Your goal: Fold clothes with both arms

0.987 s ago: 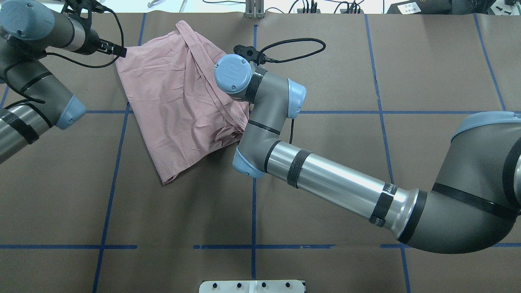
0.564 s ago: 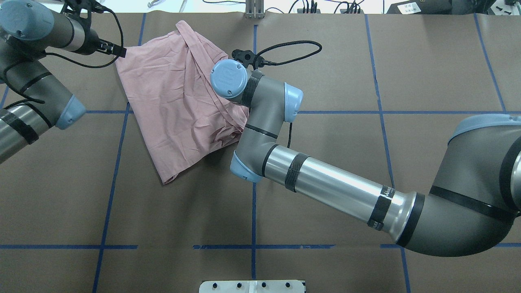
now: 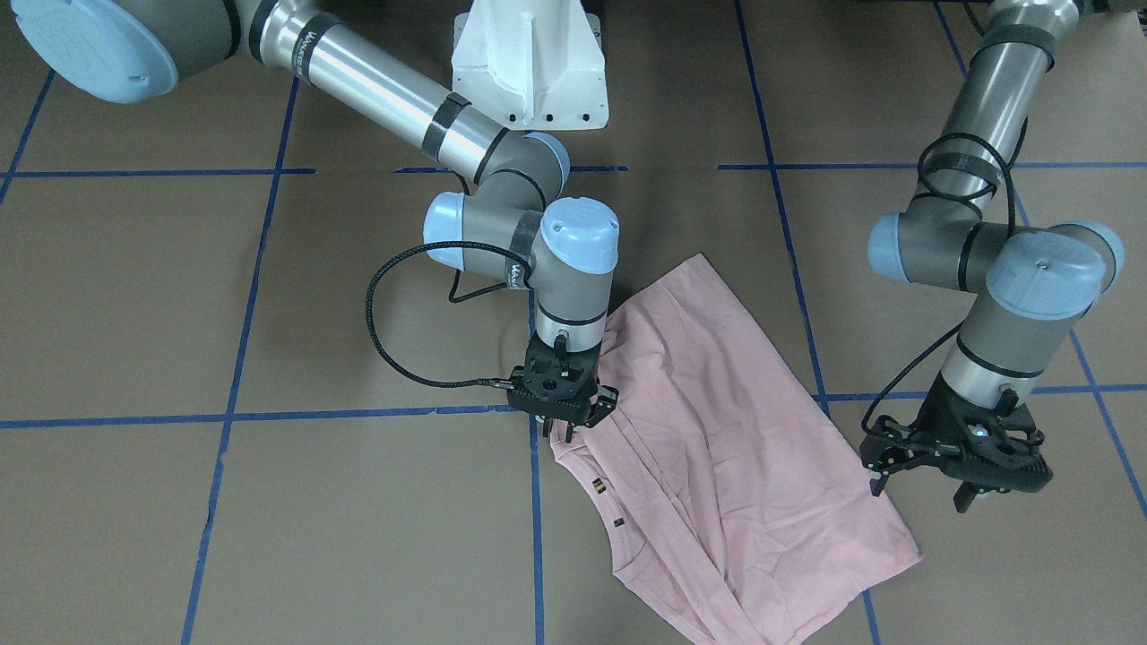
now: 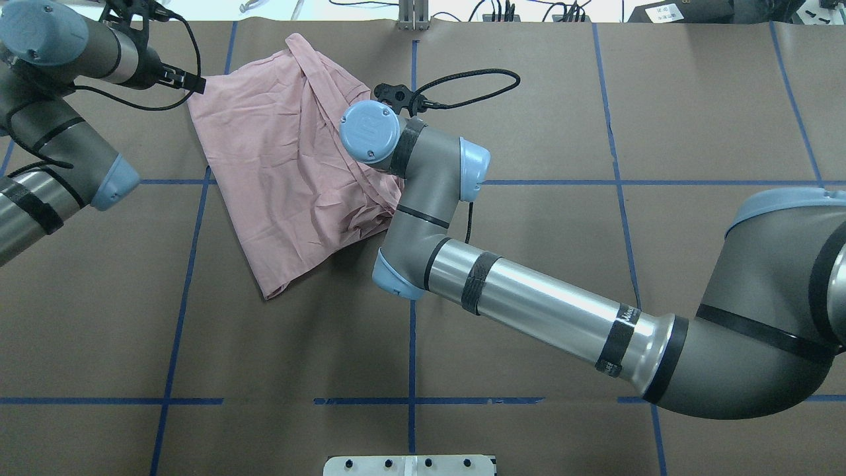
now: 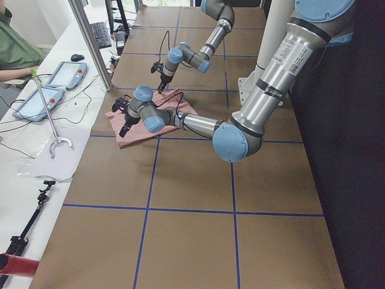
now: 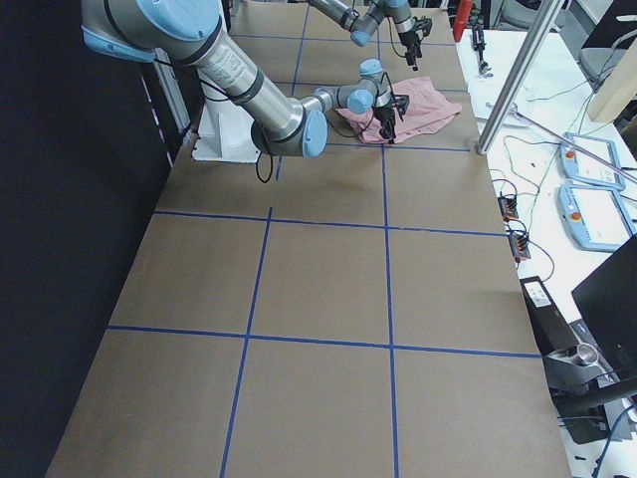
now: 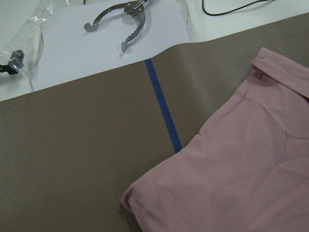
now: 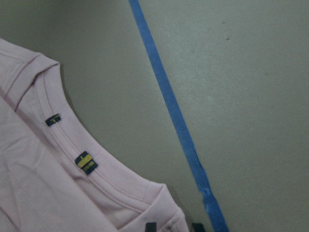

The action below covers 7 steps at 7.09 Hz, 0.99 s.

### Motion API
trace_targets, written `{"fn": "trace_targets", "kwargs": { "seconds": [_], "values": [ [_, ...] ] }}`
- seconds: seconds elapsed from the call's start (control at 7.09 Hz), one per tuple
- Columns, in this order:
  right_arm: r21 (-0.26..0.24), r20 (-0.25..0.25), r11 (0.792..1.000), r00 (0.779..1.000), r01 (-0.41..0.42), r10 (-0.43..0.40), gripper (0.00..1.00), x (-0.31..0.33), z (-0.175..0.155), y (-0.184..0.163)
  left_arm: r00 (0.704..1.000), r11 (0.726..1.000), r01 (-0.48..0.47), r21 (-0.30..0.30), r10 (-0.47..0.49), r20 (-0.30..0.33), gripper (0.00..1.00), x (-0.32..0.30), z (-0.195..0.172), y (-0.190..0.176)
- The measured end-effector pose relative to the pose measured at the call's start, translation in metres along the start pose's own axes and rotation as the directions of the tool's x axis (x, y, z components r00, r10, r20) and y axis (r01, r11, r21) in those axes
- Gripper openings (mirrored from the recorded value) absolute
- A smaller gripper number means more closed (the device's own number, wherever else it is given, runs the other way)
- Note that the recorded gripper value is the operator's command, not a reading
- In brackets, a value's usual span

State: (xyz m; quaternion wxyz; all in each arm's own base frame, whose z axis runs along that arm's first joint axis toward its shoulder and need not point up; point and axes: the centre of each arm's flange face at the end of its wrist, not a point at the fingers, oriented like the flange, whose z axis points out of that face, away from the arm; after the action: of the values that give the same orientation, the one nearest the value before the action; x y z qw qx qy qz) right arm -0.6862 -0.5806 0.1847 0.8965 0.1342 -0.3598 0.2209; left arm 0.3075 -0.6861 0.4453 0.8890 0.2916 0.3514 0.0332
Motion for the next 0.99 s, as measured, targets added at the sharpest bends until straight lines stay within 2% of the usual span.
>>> {"fn": "trace_targets", "kwargs": {
  "seconds": [0.28,0.7,0.99],
  "values": [
    [-0.004,-0.02,1.0,1.0,0.016,-0.016,0.0,0.002,0.002,0.001,1.0,1.0,0.001,0.0,-0.001,0.001,1.0,-0.001,0.0,0.0],
    [-0.008,-0.043,0.998,0.997,0.057,-0.057,0.0,0.002,0.0,0.0,1.0,1.0,0.002,0.002,-0.002,0.0,1.0,0.0,-0.001,-0.001],
    [-0.011,-0.037,0.998,0.997,0.066,-0.067,0.0,0.004,-0.01,-0.001,1.0,1.0,0.001,0.005,-0.001,-0.003,1.0,0.001,-0.002,-0.002]
  ]
}}
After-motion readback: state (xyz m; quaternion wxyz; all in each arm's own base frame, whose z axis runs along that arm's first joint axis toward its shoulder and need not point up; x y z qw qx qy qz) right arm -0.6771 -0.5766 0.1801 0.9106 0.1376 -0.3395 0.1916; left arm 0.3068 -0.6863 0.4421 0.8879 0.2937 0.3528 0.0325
